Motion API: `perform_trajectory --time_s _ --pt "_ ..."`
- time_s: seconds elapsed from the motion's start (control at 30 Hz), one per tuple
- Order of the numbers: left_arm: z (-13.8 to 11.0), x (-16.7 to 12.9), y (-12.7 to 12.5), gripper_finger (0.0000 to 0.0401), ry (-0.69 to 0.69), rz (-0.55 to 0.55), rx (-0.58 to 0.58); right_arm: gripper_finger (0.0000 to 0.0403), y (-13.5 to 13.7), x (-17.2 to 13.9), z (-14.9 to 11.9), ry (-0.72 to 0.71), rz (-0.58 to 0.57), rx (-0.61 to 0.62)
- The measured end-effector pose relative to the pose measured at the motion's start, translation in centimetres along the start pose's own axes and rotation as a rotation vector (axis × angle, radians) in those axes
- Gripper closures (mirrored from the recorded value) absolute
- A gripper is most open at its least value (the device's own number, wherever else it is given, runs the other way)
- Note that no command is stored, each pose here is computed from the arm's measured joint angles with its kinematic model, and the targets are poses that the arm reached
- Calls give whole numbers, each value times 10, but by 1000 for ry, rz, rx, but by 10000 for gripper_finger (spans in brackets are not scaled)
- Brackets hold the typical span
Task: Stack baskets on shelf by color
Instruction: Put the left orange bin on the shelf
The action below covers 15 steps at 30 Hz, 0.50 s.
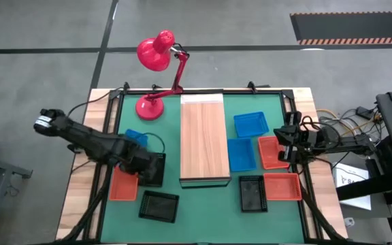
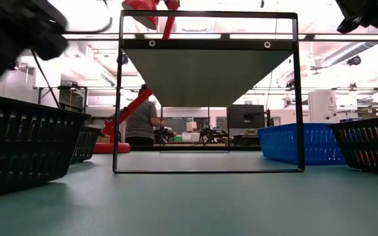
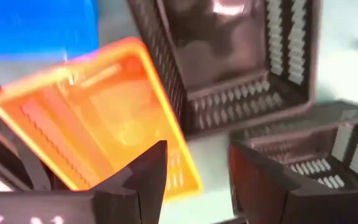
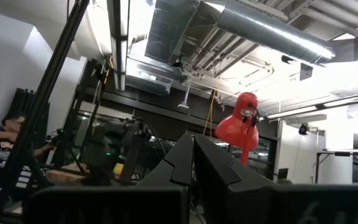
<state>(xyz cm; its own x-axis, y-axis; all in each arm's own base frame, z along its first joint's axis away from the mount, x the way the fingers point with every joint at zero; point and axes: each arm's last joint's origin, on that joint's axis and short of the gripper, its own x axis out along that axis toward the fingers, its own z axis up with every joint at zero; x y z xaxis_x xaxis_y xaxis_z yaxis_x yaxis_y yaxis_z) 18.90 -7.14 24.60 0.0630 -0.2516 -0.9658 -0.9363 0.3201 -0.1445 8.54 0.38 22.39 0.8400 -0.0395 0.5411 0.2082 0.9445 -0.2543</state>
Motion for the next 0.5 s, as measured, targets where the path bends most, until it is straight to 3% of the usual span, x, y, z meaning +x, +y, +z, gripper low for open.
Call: perform_trajectory --time_s 0.27,0.5 --pt "-49 20 -8 244 86 -22 -93 394 0 0 -1 7 3 1" --pt "-56 39 -11 244 64 69 -141 394 0 0 -1 7 3 -1"
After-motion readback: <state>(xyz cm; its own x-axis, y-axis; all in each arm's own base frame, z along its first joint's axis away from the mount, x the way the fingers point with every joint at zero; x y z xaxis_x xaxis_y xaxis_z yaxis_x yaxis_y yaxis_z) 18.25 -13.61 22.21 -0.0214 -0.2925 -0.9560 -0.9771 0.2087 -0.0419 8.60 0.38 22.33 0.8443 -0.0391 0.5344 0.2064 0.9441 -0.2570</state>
